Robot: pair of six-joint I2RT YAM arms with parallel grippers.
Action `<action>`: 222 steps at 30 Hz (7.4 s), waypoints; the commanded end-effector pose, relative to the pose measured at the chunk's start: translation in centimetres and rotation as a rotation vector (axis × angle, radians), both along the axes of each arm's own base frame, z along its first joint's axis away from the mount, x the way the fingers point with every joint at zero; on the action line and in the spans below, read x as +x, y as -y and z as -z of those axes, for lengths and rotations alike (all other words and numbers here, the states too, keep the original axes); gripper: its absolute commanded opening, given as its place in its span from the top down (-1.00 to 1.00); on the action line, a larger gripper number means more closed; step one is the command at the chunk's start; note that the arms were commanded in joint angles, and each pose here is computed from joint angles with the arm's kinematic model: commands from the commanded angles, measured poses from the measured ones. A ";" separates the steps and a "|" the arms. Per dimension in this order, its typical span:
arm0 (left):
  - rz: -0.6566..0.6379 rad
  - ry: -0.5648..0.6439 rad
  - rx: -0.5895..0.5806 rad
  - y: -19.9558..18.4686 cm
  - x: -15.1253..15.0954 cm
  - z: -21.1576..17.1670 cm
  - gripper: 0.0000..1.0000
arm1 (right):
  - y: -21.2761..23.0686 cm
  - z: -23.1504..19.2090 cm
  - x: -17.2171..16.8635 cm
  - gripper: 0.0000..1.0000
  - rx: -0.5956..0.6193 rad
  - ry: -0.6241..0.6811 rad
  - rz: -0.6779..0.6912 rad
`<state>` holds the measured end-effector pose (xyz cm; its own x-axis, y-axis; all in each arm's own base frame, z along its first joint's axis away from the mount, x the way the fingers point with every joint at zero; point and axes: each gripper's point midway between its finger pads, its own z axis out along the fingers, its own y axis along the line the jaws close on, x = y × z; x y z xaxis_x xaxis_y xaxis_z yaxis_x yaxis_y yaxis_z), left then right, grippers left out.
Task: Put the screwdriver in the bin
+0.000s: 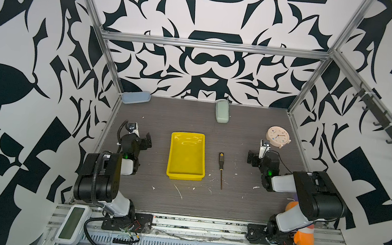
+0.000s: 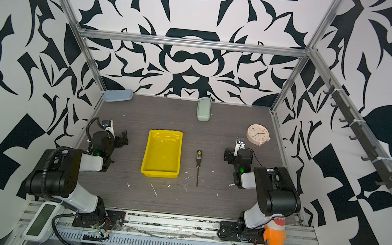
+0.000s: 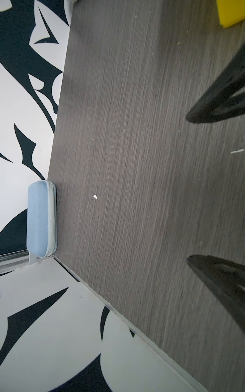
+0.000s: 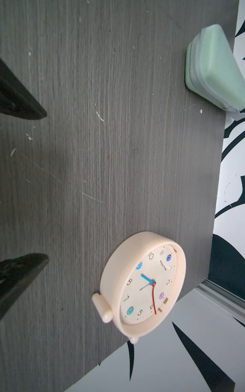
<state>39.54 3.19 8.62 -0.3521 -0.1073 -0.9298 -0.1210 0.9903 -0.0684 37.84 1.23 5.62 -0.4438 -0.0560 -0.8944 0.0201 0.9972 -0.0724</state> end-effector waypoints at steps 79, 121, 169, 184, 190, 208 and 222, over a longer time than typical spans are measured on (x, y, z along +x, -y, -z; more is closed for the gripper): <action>0.009 0.006 -0.015 0.3 0.0 -0.2 -0.99 | -14.0 -1.9 -8.5 -0.85 0.291 -0.452 -0.116; 0.008 0.006 -0.014 0.2 0.0 -0.2 -0.99 | -17.3 3.3 -6.4 -0.18 0.195 -0.665 -0.054; 0.009 0.005 -0.015 0.3 0.0 -0.1 -0.98 | -15.8 2.7 -7.4 -0.09 0.111 -0.641 -0.038; 0.009 0.005 -0.016 0.3 0.0 -0.2 -0.99 | -19.6 -0.4 -7.8 -0.31 0.204 -0.563 -0.262; 0.009 0.005 -0.015 0.3 0.0 -0.2 -0.99 | -19.4 2.5 -7.0 -0.21 0.116 -0.617 -0.222; 0.007 0.004 -0.015 0.2 -0.1 -0.1 -0.99 | -25.3 -11.1 -5.5 1.00 0.313 -0.414 -0.097; 0.009 0.005 -0.015 0.3 0.0 -0.2 -0.98 | -40.3 -5.9 -3.3 1.00 0.504 -0.545 -0.236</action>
